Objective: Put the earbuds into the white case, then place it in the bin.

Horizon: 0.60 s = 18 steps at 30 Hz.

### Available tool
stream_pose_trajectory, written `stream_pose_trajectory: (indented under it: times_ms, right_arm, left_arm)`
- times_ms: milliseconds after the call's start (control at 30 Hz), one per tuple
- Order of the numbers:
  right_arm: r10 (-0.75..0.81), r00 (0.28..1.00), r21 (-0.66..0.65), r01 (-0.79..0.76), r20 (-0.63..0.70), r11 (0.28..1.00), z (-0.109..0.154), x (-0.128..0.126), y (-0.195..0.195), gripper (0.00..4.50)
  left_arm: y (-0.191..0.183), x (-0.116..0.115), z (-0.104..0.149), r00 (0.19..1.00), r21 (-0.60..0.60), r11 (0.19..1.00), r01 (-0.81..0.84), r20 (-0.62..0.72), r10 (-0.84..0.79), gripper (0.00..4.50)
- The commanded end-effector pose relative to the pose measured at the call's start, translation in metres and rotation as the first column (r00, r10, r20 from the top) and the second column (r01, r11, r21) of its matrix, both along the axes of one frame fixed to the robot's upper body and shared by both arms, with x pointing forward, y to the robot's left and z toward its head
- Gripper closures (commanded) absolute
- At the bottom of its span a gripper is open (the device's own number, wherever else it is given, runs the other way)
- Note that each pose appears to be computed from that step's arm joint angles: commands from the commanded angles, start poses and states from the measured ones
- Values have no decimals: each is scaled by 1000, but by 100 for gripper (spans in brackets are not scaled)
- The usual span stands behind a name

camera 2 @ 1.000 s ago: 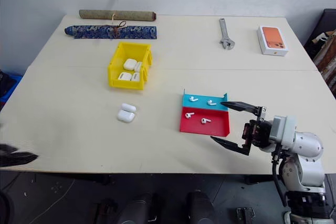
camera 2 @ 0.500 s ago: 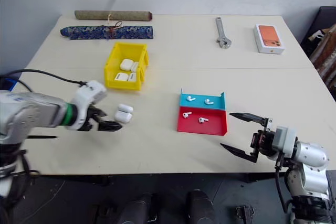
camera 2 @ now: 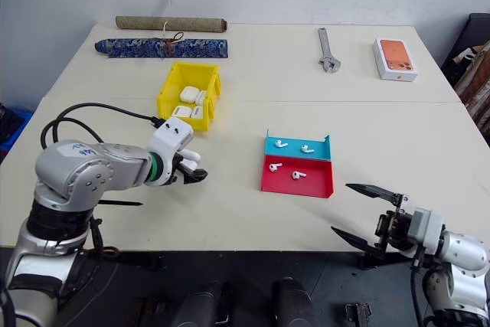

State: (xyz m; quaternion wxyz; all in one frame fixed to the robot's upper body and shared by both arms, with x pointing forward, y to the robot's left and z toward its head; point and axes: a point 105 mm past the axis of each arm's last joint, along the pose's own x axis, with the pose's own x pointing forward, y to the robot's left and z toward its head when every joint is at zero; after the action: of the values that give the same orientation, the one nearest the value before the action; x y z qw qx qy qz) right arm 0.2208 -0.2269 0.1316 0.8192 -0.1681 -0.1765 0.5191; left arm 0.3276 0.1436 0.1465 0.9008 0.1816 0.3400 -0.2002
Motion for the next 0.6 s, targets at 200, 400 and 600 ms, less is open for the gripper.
stream_pose_trajectory:
  times_ms: [200, 400, 600]
  right_arm:
    - [-3, 999, -20, 4, 41, 1000, 14, -4, -8, 0]
    - [-2, 999, -14, 3, 43, 1000, 14, -2, -5, 0]
    - [1, 999, -12, -1, 55, 1000, 19, 1, 3, 0]
  left_arm:
    - [9, -1, 8, 999, 11, 999, -34, 33, 33, 2]
    - [18, -1, 1, 996, 32, 996, -83, 16, 82, 2]
    - [7, 2, -10, 996, 5, 996, -89, -24, 89, 2]
